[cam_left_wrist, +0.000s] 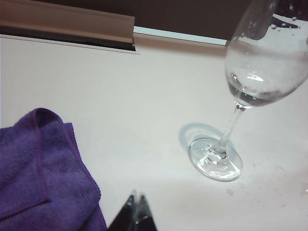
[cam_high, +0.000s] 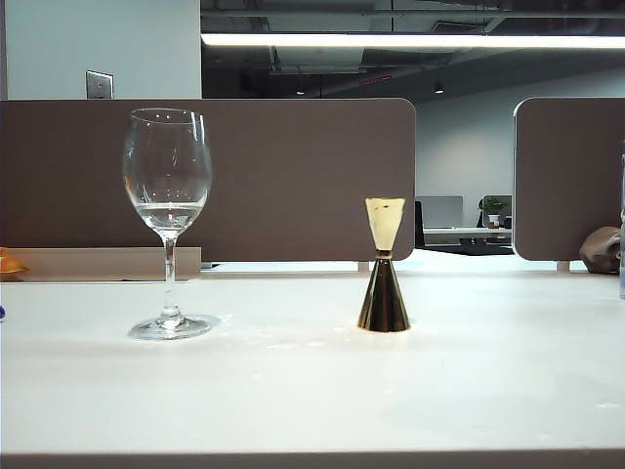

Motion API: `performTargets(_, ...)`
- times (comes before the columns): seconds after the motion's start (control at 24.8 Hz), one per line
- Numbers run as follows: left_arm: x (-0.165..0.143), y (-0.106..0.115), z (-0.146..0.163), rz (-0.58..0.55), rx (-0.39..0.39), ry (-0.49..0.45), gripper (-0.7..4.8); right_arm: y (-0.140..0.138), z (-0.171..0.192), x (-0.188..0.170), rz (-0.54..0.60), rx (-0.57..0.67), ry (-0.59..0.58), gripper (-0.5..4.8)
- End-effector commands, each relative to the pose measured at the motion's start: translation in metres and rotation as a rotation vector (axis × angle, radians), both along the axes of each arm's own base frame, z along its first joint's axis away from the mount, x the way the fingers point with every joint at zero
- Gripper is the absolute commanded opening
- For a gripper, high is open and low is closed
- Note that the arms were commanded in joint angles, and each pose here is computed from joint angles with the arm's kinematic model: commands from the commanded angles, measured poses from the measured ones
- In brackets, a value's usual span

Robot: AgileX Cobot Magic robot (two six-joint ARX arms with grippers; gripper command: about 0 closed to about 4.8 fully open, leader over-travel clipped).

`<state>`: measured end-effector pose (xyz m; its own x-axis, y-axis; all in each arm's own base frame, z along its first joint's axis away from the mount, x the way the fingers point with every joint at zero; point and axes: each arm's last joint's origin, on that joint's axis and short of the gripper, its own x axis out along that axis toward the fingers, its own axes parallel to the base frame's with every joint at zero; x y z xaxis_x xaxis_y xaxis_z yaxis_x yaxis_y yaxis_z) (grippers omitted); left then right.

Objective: Pick up the jigger and pour the water inside into the glass.

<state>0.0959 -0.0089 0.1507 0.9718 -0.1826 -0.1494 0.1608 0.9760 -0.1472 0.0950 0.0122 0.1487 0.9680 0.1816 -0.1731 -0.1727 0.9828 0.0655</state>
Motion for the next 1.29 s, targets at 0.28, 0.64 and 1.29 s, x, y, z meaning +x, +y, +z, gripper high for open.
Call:
performTargets(0.28,0.0,0.0,0.001,-0.003,0.0,-0.012,-0.05,0.0,-0.002,0.001,0.001,0.0,-0.001,-0.05)
performTargets(0.64,0.0,0.001,0.001,0.032,0.007,-0.009,-0.05,0.0,-0.002,0.001,0.006,0.002,-0.002,-0.05)
performTargets(1.29,-0.008,-0.015,0.003,-0.606,-0.139,0.017,-0.05,0.003,0.0,0.0,0.072,0.206,0.028,-0.03)
